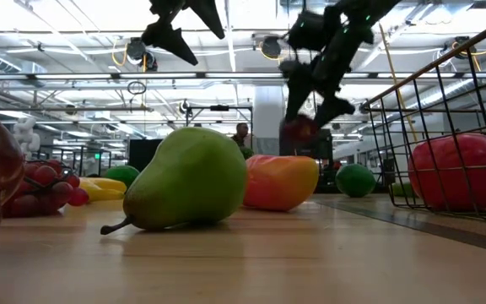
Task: Build produce basket
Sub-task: Put the top dark red apple into the wire basket
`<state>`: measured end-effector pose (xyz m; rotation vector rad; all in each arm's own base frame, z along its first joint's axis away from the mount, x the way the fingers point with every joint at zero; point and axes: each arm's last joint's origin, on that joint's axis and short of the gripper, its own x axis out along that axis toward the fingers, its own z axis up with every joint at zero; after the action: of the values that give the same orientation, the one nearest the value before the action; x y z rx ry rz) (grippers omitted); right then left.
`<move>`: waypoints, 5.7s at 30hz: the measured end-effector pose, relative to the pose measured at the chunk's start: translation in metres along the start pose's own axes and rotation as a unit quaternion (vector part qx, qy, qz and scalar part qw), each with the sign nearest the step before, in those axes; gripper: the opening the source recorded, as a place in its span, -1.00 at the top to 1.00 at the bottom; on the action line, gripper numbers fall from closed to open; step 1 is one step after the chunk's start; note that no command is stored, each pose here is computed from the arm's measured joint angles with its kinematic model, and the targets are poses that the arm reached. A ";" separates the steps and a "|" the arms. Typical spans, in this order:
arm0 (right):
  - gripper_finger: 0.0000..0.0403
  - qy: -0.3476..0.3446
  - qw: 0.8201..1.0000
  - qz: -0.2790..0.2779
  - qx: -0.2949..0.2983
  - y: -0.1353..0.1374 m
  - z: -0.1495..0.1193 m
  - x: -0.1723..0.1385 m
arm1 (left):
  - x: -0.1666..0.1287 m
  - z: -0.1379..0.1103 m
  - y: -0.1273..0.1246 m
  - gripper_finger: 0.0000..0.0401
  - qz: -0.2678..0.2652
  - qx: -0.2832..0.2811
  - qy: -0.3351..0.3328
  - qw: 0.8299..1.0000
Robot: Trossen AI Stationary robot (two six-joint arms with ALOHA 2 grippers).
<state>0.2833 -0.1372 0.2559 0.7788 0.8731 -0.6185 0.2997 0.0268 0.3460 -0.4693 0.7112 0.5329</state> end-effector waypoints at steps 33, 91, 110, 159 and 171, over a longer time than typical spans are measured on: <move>-0.49 -0.294 0.900 0.314 -0.075 0.029 -0.062 -0.217 | -0.002 -0.003 -0.006 -0.98 -0.010 -0.013 0.000 1.000; -0.50 -0.293 0.832 0.466 -0.072 0.030 -0.088 -0.263 | -0.042 0.018 -0.077 -0.98 -0.188 -0.013 -0.280 0.941; -0.50 -0.203 0.822 0.499 0.185 0.030 -0.084 -0.260 | -0.040 0.019 -0.075 -0.98 -0.180 0.005 -0.280 0.943; -0.50 -0.381 0.823 0.387 -0.166 0.031 -0.085 -0.261 | -0.043 0.013 -0.081 -0.98 -0.200 -0.014 -0.268 0.942; -0.50 -0.492 0.742 0.297 -0.346 0.032 -0.082 -0.267 | -0.040 0.019 -0.075 -0.98 -0.183 0.005 -0.278 0.943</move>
<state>0.1365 -0.0098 0.4598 -0.0521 -0.1911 -0.0326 0.3281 -0.0316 0.4033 -0.4019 0.0768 0.2859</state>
